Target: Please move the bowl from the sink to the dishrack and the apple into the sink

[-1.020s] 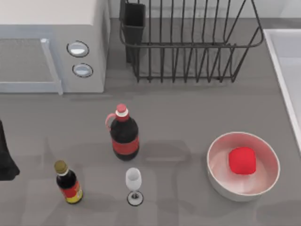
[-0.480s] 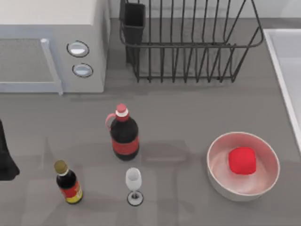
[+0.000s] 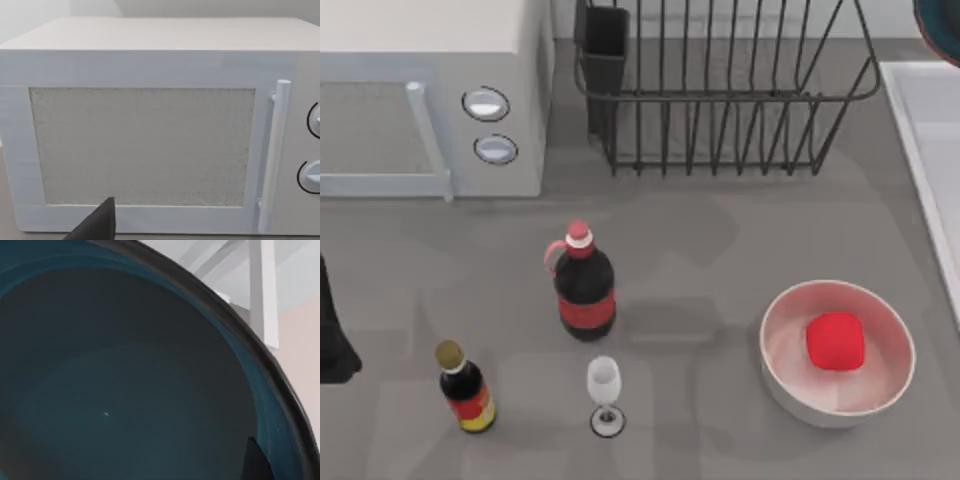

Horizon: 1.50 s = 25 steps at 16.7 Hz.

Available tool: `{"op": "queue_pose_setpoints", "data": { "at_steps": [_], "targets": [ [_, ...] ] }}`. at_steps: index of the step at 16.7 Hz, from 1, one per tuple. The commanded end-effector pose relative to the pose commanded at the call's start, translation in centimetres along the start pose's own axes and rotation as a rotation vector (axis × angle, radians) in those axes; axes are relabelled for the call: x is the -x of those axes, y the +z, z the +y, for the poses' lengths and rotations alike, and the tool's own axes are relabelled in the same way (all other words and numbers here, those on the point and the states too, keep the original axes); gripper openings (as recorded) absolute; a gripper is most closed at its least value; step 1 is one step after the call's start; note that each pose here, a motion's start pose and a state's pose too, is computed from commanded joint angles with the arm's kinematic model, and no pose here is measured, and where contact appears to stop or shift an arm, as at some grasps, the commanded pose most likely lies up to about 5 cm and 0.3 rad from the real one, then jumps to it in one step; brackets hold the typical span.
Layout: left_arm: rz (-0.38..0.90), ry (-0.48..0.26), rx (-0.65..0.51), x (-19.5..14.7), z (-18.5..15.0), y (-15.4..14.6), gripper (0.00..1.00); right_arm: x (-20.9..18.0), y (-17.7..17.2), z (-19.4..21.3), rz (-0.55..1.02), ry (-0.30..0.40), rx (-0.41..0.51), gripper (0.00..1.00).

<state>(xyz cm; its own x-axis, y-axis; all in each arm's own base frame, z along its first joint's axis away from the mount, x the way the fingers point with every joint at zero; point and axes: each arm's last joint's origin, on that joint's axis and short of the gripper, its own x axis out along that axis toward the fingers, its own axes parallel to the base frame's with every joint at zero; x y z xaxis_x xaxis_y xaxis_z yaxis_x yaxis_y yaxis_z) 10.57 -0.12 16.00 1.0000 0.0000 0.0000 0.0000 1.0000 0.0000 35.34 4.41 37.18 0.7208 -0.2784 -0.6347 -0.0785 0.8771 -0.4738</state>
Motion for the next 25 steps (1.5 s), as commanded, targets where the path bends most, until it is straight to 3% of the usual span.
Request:
{"op": "queue_pose_setpoints", "data": {
  "at_steps": [3,6,9,12,20,25],
  "targets": [
    [0.000,0.000,0.000,0.0,0.0,0.0,1.00,3.7,4.1,7.1,-0.291,-0.011,-0.091,0.00],
    [0.000,0.000,0.000,0.0,0.0,0.0,1.00,8.0,6.1,12.3,-0.525,0.019,-0.244,0.00],
    [0.000,0.000,0.000,0.0,0.0,0.0,1.00,11.6,6.7,15.5,-0.678,0.062,-0.397,0.00],
    [0.000,0.000,0.000,0.0,0.0,0.0,1.00,13.8,6.6,17.2,-0.752,0.099,-0.489,0.00],
    [0.000,0.000,0.000,0.0,0.0,0.0,1.00,13.6,6.6,17.7,-0.761,0.105,-0.504,0.00],
    [0.000,0.000,0.000,0.0,0.0,0.0,1.00,7.0,6.3,21.7,-0.757,0.101,-0.503,0.00]
  ]
}}
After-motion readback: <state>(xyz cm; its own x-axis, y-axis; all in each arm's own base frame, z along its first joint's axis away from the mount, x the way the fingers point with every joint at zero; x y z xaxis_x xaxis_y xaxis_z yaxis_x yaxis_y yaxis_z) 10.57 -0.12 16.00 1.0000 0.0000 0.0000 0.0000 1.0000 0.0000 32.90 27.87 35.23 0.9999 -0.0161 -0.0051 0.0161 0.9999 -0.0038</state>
